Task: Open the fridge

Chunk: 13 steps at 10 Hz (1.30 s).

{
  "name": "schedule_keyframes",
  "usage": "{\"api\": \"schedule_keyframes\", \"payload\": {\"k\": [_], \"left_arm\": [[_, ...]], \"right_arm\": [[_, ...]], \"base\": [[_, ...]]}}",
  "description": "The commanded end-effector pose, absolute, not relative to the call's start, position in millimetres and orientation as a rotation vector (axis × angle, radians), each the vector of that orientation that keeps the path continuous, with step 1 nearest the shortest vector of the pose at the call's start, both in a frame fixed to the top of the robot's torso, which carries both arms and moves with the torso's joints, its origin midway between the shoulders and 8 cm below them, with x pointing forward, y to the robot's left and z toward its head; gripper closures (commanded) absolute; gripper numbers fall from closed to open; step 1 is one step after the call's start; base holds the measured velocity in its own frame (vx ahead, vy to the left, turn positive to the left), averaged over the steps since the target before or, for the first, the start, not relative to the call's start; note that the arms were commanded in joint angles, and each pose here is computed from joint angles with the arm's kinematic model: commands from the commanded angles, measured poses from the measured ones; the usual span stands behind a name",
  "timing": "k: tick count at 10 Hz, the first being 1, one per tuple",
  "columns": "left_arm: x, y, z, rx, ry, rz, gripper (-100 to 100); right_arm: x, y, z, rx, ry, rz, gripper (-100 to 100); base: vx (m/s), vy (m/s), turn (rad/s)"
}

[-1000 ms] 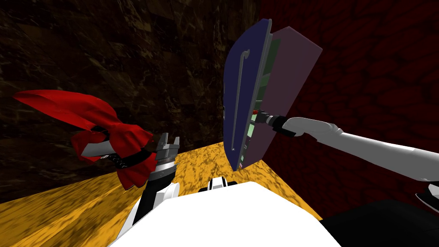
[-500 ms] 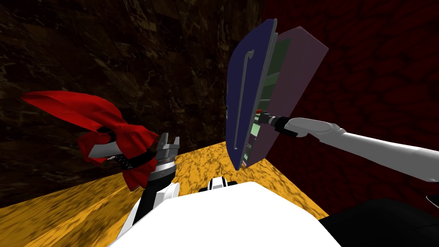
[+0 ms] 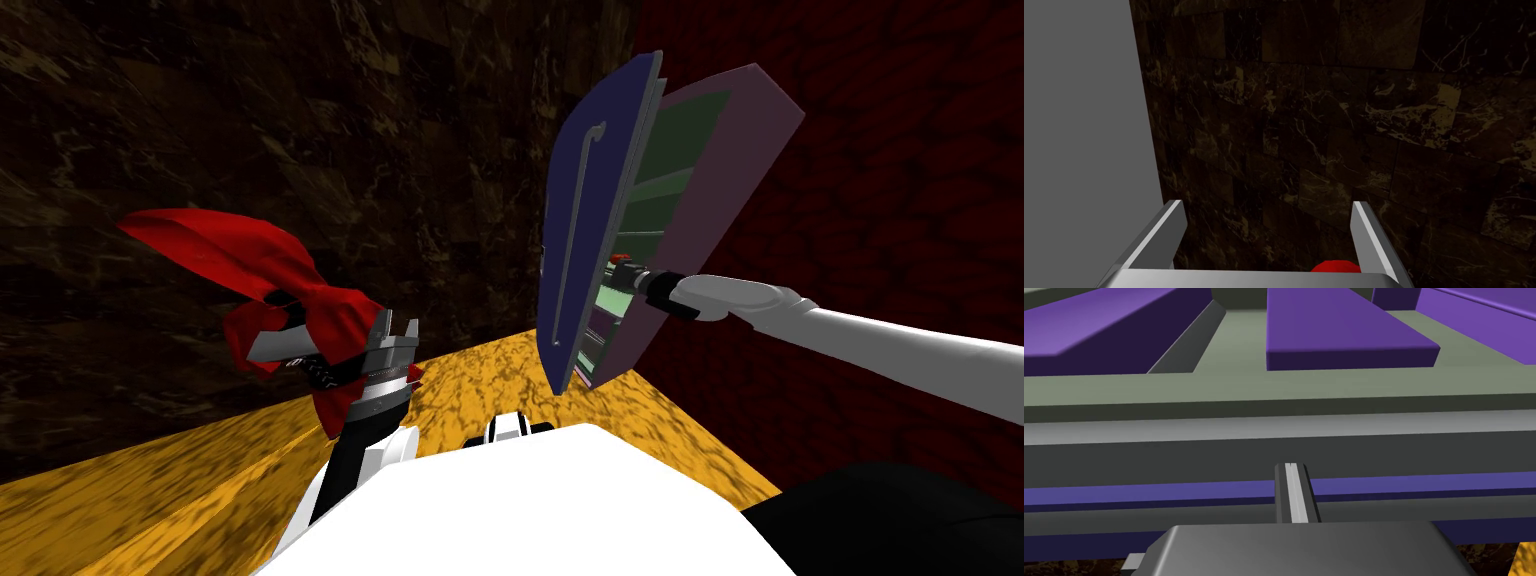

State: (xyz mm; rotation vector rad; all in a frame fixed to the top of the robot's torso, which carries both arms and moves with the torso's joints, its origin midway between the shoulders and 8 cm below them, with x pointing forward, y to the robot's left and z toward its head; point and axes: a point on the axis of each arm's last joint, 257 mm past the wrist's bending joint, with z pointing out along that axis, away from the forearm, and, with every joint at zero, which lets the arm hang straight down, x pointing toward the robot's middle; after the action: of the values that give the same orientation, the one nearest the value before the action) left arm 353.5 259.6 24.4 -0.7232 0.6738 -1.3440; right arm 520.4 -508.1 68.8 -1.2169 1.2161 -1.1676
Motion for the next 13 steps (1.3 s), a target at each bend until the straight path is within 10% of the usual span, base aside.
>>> {"api": "schedule_keyframes", "payload": {"k": [1,6,7,13], "left_arm": [[353.5,259.6,24.4,-0.723,0.674,-1.344,0],[353.5,259.6,24.4,-0.723,0.674,-1.344,0],[353.5,259.6,24.4,-0.723,0.674,-1.344,0],[353.5,259.7,24.4,-0.723,0.674,-1.344,0]], "right_arm": [[520.7,-533.7,81.3,-1.176,1.239,-1.226,100],[515.7,-573.9,81.5,-1.134,1.303,-1.295,100],[517.7,-577.8,93.5,-1.136,1.305,-1.300,-100],[525.0,-583.0,136.2,-1.147,1.303,-1.302,-100]], "base": [[0.004,0.267,0.019],[0.030,0.258,0.012],[0.043,0.084,-0.056],[0.079,0.104,-0.069]]}}
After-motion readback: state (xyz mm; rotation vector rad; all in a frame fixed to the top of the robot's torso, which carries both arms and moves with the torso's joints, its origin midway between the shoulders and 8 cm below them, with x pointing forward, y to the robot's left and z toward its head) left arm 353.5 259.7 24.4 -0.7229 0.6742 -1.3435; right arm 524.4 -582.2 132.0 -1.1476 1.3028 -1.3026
